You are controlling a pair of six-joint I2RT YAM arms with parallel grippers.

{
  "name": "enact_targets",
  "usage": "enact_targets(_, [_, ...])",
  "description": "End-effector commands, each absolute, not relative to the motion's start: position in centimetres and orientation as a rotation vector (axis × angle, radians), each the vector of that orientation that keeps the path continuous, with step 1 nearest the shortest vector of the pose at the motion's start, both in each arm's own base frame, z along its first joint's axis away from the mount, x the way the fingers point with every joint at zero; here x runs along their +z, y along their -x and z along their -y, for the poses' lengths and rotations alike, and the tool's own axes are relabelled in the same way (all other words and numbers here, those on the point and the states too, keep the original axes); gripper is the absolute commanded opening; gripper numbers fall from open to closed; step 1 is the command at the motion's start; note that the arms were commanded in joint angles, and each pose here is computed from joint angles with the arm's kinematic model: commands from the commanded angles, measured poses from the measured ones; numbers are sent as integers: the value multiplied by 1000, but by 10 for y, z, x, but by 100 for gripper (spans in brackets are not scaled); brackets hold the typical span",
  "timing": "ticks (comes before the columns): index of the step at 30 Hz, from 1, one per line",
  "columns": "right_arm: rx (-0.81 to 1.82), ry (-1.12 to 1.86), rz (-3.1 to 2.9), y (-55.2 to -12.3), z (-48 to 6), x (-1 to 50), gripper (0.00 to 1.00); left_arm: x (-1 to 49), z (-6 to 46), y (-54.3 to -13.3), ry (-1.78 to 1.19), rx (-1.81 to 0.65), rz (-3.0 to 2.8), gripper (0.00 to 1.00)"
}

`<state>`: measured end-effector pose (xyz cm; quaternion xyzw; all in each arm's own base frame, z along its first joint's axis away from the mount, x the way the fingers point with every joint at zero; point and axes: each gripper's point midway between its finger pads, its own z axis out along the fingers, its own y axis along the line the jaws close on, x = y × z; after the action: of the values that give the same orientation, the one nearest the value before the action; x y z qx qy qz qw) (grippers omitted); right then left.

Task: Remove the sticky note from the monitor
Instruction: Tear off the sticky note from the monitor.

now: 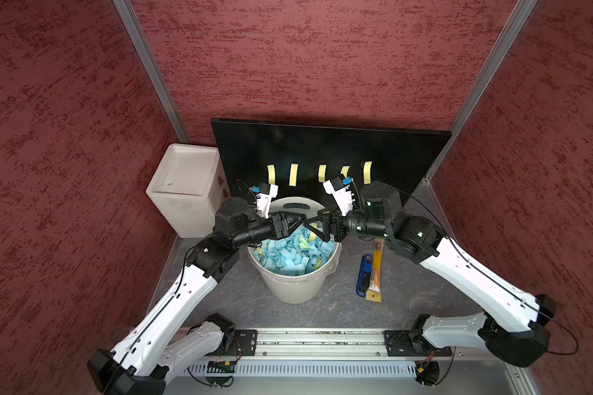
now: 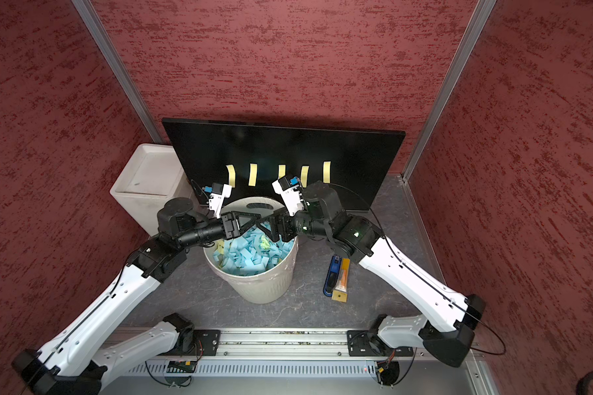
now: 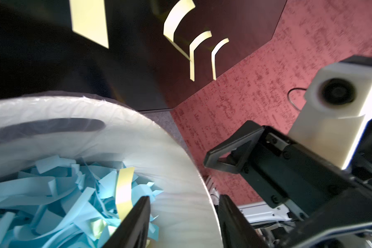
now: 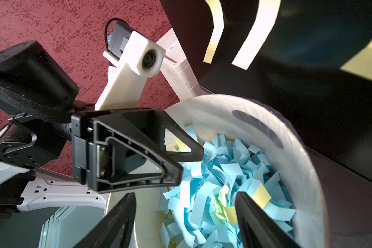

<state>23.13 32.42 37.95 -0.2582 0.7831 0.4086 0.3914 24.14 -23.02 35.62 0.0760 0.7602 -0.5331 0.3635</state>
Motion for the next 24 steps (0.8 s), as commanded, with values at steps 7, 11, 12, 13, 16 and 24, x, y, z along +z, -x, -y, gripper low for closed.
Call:
enact_targets(7, [898,584,-1965,-243,-288,384,80,373,221,-239,-175,-1495,-1862,100])
enact_targets(11, [857,555,-1961,-248,-275,385,82,368,215,-248,-100,-1545,-1887,100])
enact_targets(12, [845,547,-1961,-249,-272,385,83,365,214,-250,-82,-1565,-1900,100])
enact_targets(13, [833,538,-1963,-250,-268,384,83,363,213,-253,-63,-1581,-1912,100])
enact_targets(16, [795,511,-1960,-254,-257,384,84,357,212,-259,-38,-1606,-1933,100])
enact_targets(24, [662,415,-1989,-270,-222,375,86,341,204,-269,40,-1539,-2001,100])
